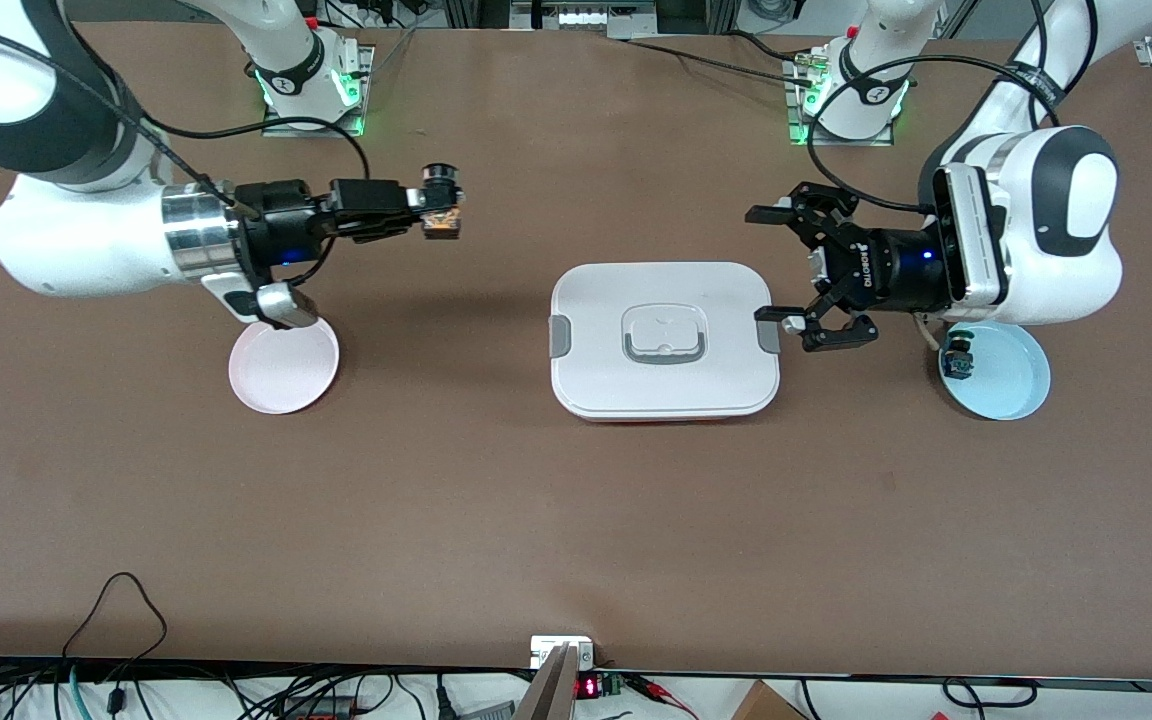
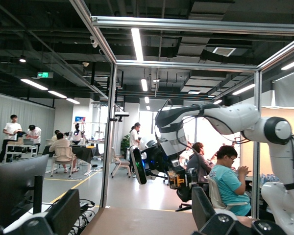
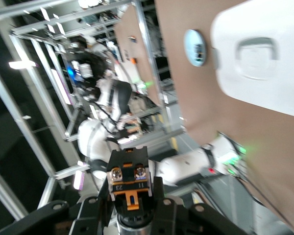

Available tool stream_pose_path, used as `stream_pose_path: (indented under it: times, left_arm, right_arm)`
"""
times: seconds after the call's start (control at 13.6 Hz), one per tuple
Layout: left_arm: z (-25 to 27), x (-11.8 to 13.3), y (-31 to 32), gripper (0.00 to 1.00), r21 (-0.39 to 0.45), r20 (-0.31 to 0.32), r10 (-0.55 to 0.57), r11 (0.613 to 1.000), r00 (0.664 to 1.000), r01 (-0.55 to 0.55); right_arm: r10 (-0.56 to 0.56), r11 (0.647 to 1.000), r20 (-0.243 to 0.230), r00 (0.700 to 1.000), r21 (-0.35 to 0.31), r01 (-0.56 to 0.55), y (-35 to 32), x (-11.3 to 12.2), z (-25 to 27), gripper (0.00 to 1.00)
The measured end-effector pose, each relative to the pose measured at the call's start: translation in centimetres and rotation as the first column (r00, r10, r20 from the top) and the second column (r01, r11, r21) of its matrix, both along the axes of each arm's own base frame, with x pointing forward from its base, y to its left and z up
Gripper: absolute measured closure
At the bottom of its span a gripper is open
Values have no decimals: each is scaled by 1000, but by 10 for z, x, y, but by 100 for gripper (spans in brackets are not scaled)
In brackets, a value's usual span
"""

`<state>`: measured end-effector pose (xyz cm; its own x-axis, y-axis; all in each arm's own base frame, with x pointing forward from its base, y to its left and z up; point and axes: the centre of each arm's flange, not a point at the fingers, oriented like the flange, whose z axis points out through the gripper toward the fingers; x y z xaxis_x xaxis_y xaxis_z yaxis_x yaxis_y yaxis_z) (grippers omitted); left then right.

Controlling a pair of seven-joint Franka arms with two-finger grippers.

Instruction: Transfer orange switch to right arm and place

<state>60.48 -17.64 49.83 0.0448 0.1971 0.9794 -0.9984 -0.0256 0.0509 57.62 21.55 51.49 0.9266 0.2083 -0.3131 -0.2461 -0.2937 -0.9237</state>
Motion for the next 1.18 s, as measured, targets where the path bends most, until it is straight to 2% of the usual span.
stream_pose_path:
  times: [0.29, 0.51, 0.66, 0.81, 0.88, 1.03, 1.18]
  left_arm:
    - [-15, 1, 44, 0, 2, 16, -90, 996, 996, 90]
    - [-21, 5, 80, 0, 7, 30, -116, 993, 993, 115]
    - [-22, 9, 97, 0, 72, 54, -124, 990, 991, 120]
    - [-24, 16, 117, 0, 148, 73, -133, 982, 988, 121]
    - [-24, 20, 127, 0, 175, 80, -143, 976, 986, 127]
    - [-17, 25, 147, 0, 266, 95, -145, 957, 985, 115]
    - [3, 20, 162, 0, 388, 112, -143, 917, 983, 89]
  right_arm:
    - [106, 983, -22, 994, -147, -108, -72, -6, -20, 65]
    - [169, 951, 28, 985, -267, -156, -131, -9, -38, 65]
    - [260, 903, 77, 962, -372, -214, -157, -13, -52, 65]
    - [388, 823, 130, 912, -495, -280, -174, -14, -65, 65]
    - [460, 771, 160, 873, -559, -304, -184, -13, -70, 65]
    - [602, 655, 188, 776, -672, -345, -203, -8, -78, 65]
    - [718, 543, 178, 673, -749, -380, -215, -3, -85, 65]
